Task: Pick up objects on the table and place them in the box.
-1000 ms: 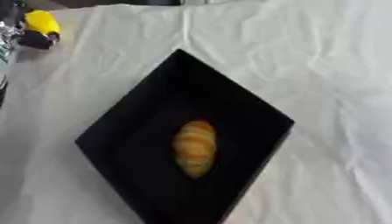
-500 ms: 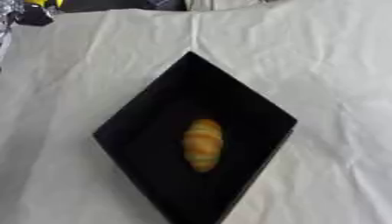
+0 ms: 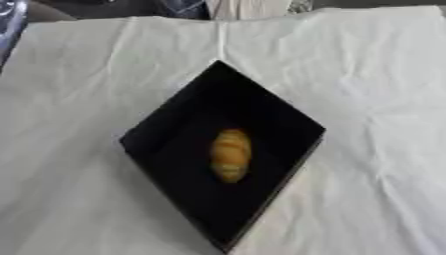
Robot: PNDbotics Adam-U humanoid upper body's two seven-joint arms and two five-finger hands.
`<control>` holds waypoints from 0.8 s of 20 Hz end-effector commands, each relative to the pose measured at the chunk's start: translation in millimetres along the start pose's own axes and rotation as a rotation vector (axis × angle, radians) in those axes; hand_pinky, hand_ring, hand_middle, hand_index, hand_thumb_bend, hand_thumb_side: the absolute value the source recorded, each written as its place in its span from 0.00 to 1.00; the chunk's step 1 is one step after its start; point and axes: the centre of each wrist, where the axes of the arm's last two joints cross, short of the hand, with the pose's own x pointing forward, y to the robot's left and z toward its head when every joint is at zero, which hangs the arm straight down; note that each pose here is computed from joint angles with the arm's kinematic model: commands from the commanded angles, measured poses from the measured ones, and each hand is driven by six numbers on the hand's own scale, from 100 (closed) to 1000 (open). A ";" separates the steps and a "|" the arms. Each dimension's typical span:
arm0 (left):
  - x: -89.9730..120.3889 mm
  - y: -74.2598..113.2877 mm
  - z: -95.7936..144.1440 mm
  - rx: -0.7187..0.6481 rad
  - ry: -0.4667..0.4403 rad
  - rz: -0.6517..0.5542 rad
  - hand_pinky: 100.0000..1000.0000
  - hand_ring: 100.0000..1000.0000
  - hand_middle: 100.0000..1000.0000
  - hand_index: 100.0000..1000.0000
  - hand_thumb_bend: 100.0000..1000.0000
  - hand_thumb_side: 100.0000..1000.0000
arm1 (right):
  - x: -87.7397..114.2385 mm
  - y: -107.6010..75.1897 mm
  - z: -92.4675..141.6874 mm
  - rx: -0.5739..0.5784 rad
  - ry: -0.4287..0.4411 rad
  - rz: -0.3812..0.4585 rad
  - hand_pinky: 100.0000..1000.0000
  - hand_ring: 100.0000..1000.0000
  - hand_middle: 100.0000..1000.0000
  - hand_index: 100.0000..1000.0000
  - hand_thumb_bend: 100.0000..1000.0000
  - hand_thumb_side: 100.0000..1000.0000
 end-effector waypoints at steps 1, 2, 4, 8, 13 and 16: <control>38.2 7.6 5.4 0.010 -0.155 0.025 0.66 0.50 0.41 0.61 0.03 0.00 | 6.3 -4.4 -6.4 0.008 -0.023 0.007 0.88 0.86 0.67 0.83 0.06 0.09; 48.5 5.7 8.0 -0.002 -0.201 0.037 0.66 0.50 0.42 0.62 0.03 0.00 | 6.2 -4.6 -6.1 0.007 -0.022 0.007 0.88 0.86 0.67 0.83 0.06 0.09; 62.6 2.6 12.3 -0.023 -0.269 0.056 0.66 0.50 0.42 0.62 0.03 0.00 | 6.0 -5.1 -5.4 0.004 -0.019 0.008 0.88 0.86 0.67 0.83 0.06 0.09; 74.8 -13.3 16.8 -0.103 -0.341 0.125 0.66 0.50 0.42 0.62 0.00 0.00 | 5.6 -5.3 -4.2 0.000 -0.015 0.008 0.88 0.86 0.67 0.83 0.06 0.09; 82.7 -31.9 21.6 -0.211 -0.363 0.196 0.65 0.49 0.43 0.63 0.01 0.01 | 5.2 -5.2 -3.2 -0.002 -0.011 0.009 0.88 0.87 0.67 0.83 0.06 0.09; 85.0 -49.0 22.5 -0.275 -0.348 0.217 0.65 0.49 0.43 0.63 0.03 0.00 | 5.0 -5.0 -2.9 -0.004 -0.011 0.008 0.88 0.87 0.67 0.83 0.06 0.10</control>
